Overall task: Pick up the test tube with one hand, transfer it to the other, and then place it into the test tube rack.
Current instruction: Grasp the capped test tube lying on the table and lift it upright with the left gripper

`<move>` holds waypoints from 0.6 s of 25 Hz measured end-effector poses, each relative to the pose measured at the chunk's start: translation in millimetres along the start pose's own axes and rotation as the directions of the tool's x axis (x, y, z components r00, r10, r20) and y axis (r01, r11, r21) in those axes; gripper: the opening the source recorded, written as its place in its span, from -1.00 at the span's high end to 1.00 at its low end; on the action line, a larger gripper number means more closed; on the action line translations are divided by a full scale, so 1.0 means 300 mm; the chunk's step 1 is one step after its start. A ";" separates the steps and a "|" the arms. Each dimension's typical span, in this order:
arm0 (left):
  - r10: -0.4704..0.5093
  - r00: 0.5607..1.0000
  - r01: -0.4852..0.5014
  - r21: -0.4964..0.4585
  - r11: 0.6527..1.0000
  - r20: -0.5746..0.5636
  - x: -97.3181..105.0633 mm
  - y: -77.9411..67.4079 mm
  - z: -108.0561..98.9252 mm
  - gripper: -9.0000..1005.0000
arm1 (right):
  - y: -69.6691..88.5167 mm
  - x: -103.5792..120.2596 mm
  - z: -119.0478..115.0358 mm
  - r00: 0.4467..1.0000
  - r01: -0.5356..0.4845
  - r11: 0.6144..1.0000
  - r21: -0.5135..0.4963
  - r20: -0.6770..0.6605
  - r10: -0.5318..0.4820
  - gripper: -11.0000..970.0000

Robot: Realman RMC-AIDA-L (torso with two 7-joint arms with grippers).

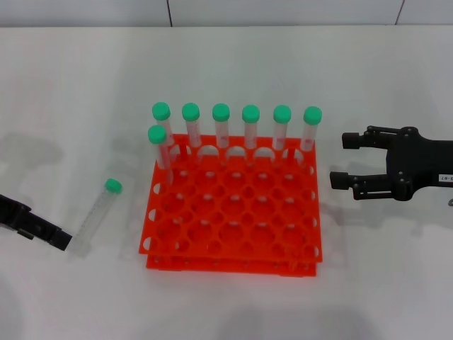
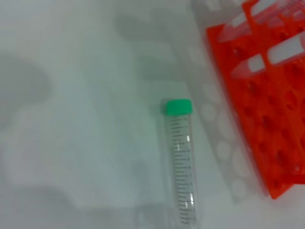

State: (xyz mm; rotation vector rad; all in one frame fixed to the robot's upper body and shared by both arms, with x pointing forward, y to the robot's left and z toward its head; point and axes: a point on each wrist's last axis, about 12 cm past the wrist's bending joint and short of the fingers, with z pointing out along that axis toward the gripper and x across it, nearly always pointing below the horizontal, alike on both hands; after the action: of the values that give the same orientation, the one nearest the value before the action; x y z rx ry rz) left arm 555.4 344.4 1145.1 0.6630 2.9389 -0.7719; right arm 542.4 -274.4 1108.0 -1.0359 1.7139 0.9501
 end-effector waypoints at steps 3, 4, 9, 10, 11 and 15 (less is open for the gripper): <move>-0.011 1.000 0.011 0.000 1.000 0.001 0.001 0.010 0.022 -0.72 | 0.001 0.001 0.001 1.000 -0.001 1.000 -0.001 0.001 0.001 -0.71; -0.012 1.000 0.012 0.001 1.000 0.000 0.001 0.011 0.028 -0.72 | 0.001 0.001 0.002 1.000 -0.001 1.000 -0.001 0.001 0.001 -0.71; -0.004 1.000 0.004 0.004 1.000 0.000 -0.007 0.009 0.055 -0.72 | 0.004 0.000 0.007 1.000 0.010 1.000 -0.005 0.004 -0.010 -0.71; -0.002 1.000 0.002 0.000 1.000 -0.001 -0.010 0.008 0.057 -0.72 | 0.004 0.000 0.008 1.000 0.010 1.000 -0.005 0.005 -0.010 -0.71; 0.001 1.000 -0.001 -0.003 1.000 -0.002 -0.013 0.007 0.057 -0.71 | 0.005 0.000 0.008 1.000 0.010 1.000 -0.006 0.005 -0.010 -0.71; 0.010 1.000 -0.010 -0.001 1.000 -0.006 -0.024 0.001 0.063 -0.71 | 0.007 0.002 0.006 1.000 0.008 1.000 -0.007 0.008 -0.008 -0.71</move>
State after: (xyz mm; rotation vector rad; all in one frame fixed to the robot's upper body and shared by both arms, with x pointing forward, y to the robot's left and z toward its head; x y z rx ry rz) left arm 560.6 332.9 1129.3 0.6805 2.9385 -0.7683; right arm 540.7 -272.2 1107.1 -1.0415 1.6992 0.9546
